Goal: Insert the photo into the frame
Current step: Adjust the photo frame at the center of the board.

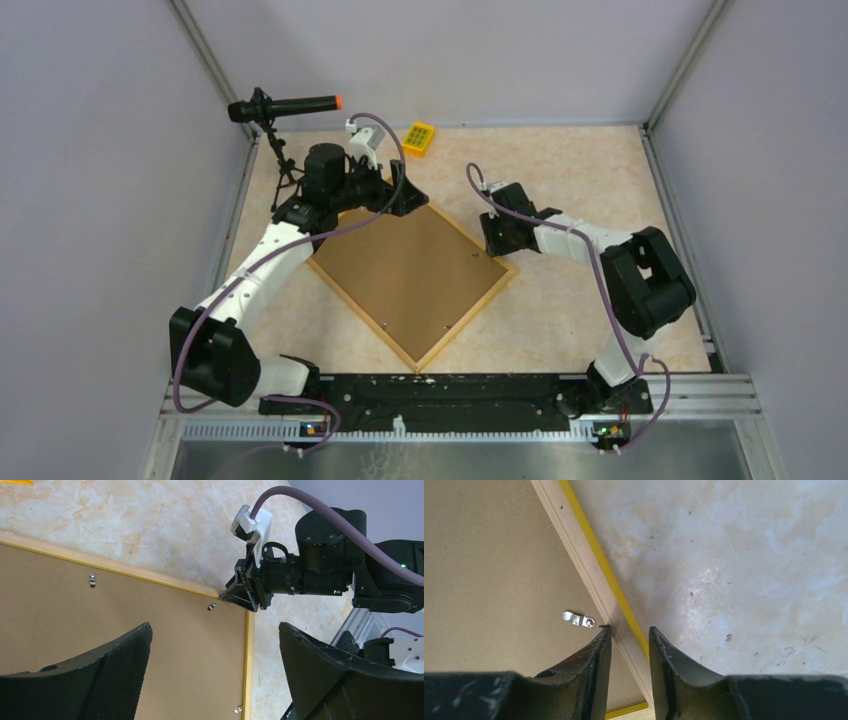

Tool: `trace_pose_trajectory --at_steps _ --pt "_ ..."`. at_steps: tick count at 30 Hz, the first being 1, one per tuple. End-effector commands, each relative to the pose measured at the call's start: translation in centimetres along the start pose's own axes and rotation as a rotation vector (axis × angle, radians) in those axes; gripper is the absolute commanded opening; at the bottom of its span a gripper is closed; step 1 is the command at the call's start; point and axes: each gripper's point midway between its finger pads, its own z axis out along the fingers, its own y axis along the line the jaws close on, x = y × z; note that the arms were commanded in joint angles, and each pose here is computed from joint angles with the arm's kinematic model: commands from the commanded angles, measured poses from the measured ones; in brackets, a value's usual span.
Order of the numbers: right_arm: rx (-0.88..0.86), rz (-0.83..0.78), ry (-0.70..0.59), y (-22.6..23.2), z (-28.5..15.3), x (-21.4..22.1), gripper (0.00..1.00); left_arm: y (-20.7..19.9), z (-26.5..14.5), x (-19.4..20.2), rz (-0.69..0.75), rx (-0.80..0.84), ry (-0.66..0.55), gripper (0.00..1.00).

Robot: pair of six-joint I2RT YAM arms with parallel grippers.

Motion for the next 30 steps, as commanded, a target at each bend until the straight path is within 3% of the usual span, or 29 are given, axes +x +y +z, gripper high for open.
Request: trace_pose_trajectory --at_steps 1,4,10,12,16,19,30 --pt "0.014 0.008 -0.014 -0.1 0.5 -0.5 0.33 -0.1 0.0 -0.9 0.012 0.022 -0.029 0.99" --pt "0.0 0.03 0.006 0.1 0.7 0.7 0.45 0.0 0.0 -0.9 0.013 0.02 -0.037 0.99" --pt "-0.058 0.079 -0.001 1.1 0.5 1.8 0.5 0.2 0.2 -0.7 0.011 0.014 -0.031 0.99" --pt "-0.039 0.087 0.002 0.9 0.6 2.1 0.46 0.2 0.2 -0.7 0.01 0.013 -0.027 0.99" --pt "0.099 0.166 0.01 -1.3 0.5 3.1 0.2 0.3 0.2 -0.7 0.015 0.004 -0.034 0.99" --pt "0.168 0.25 0.006 -2.4 0.1 4.3 0.08 0.0 0.2 -0.7 0.01 0.017 -0.026 0.99" --pt "0.07 0.336 0.011 -0.4 -3.1 7.6 0.01 0.1 0.1 -0.8 0.013 0.014 -0.028 0.99"
